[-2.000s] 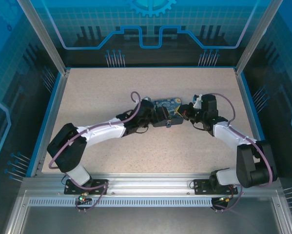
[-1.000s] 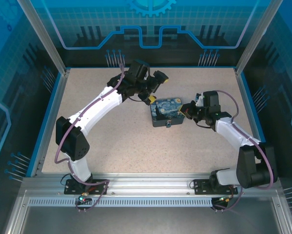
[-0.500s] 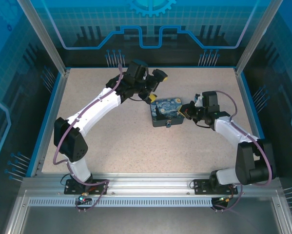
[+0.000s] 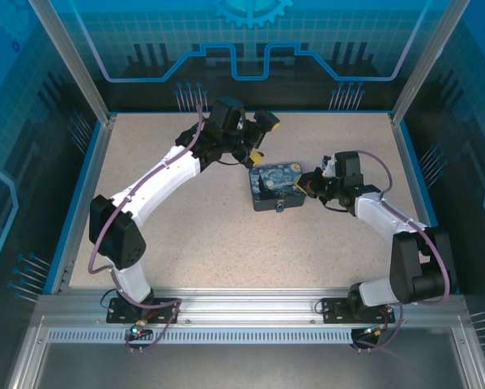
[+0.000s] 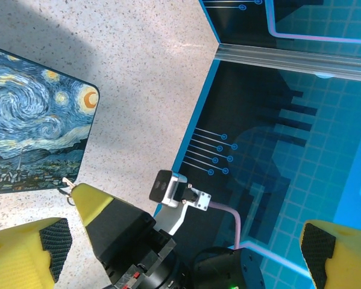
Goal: Unlock a padlock with a key
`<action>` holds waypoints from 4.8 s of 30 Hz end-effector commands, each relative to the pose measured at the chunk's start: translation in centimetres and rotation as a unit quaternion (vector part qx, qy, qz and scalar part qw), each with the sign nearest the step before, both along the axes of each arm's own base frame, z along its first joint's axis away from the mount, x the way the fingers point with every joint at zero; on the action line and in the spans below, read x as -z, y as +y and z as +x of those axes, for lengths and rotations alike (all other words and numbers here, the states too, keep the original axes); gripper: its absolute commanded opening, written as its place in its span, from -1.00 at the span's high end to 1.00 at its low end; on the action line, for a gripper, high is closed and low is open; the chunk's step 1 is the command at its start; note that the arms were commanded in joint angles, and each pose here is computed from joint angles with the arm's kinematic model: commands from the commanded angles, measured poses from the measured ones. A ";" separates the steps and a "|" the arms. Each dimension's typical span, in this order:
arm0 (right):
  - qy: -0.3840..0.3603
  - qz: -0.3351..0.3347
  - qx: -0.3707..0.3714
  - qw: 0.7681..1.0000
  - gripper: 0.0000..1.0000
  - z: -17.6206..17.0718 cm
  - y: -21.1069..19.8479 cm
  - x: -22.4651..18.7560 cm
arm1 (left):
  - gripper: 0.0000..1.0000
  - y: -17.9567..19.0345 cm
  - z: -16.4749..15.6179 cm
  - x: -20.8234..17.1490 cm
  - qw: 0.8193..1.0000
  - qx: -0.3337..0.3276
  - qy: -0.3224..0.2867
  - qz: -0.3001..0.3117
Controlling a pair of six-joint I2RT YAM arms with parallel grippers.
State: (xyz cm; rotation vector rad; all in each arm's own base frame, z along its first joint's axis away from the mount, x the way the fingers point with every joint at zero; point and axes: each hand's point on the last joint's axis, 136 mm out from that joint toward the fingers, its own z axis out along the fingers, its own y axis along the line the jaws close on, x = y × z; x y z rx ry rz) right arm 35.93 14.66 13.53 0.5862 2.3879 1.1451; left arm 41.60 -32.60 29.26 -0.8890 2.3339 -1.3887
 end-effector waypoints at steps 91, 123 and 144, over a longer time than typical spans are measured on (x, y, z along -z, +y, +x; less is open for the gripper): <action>0.015 -0.070 0.048 0.996 1.00 1.3 -1.3 3.9 | -0.31 -9.3 -4.7 22.9 0.844 0.219 -0.393 0.292; 0.027 -0.066 0.045 0.996 1.00 1.2 -1.3 5.1 | -0.32 -7.3 -2.3 24.2 0.896 0.167 -0.330 0.247; 0.035 -0.069 0.048 0.996 1.00 0.9 -1.5 5.7 | -0.20 -8.3 -1.9 23.3 0.897 0.148 -0.351 0.226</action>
